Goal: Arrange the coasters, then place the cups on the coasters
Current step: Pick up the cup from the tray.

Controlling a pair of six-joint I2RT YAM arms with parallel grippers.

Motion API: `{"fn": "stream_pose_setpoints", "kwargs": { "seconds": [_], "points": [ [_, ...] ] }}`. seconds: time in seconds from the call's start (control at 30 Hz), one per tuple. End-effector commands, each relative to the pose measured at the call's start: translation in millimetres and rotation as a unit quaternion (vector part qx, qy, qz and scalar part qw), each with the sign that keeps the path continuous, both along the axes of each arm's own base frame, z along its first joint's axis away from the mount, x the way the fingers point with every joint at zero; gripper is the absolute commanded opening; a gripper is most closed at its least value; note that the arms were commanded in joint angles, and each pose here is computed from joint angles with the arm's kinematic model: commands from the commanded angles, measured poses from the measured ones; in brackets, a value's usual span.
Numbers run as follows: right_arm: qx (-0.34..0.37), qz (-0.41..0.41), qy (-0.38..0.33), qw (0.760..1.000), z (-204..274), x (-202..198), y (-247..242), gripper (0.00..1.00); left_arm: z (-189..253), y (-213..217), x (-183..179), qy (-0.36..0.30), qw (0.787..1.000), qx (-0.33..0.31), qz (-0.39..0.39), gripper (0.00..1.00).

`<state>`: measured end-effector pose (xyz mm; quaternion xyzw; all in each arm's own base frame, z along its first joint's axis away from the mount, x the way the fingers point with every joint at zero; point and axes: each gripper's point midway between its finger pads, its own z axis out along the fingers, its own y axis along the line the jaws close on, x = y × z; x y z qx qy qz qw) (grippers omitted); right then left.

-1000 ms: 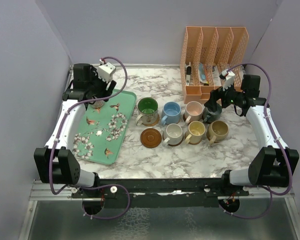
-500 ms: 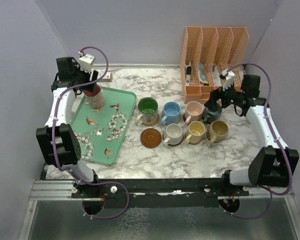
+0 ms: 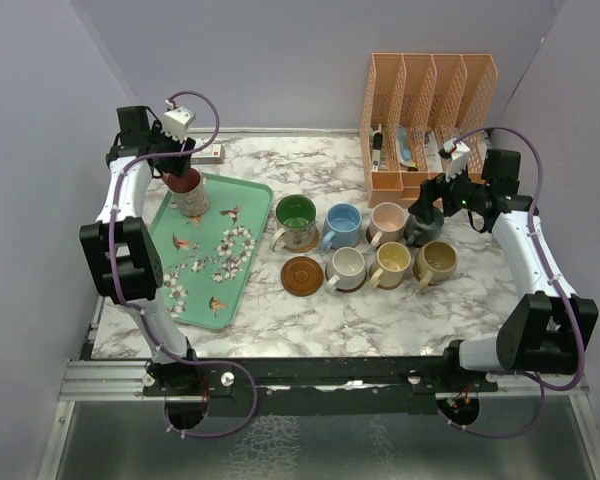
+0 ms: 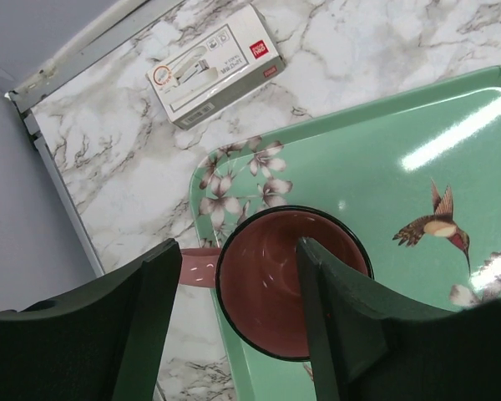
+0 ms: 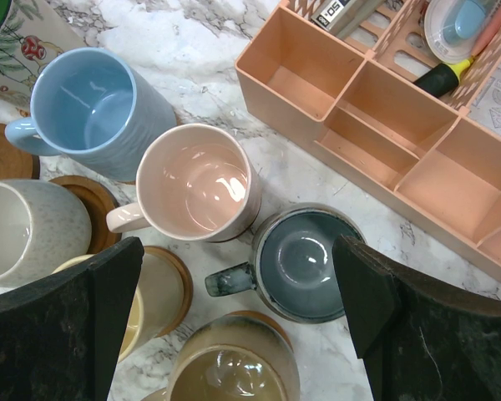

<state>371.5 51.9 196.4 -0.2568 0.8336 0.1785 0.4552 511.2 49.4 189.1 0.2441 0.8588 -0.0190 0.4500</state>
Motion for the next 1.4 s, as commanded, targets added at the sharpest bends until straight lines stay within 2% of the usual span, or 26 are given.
{"fn": "stream_pose_setpoints", "kwargs": {
  "seconds": [0.0, 0.27, 0.67, 1.37],
  "points": [
    [0.004, 0.013, 0.004, 1.0, 0, -2, 4, 0.98, -4, -1, -4, 0.015, 0.999, 0.015, -0.042, 0.6],
    [0.005, 0.013, 0.007, 1.0, -1, -3, 5, 0.98, -24, 3, -7, 0.048, 0.996, 0.034, -0.062, 0.57],
    [0.002, 0.011, 0.005, 1.0, -1, -2, 3, 0.98, -30, 0, 3, 0.064, 0.993, 0.036, -0.096, 0.53],
    [0.003, 0.012, 0.005, 1.0, 0, -2, 4, 0.98, -53, 5, -25, 0.143, 0.983, 0.049, -0.102, 0.51]
  ]
}}
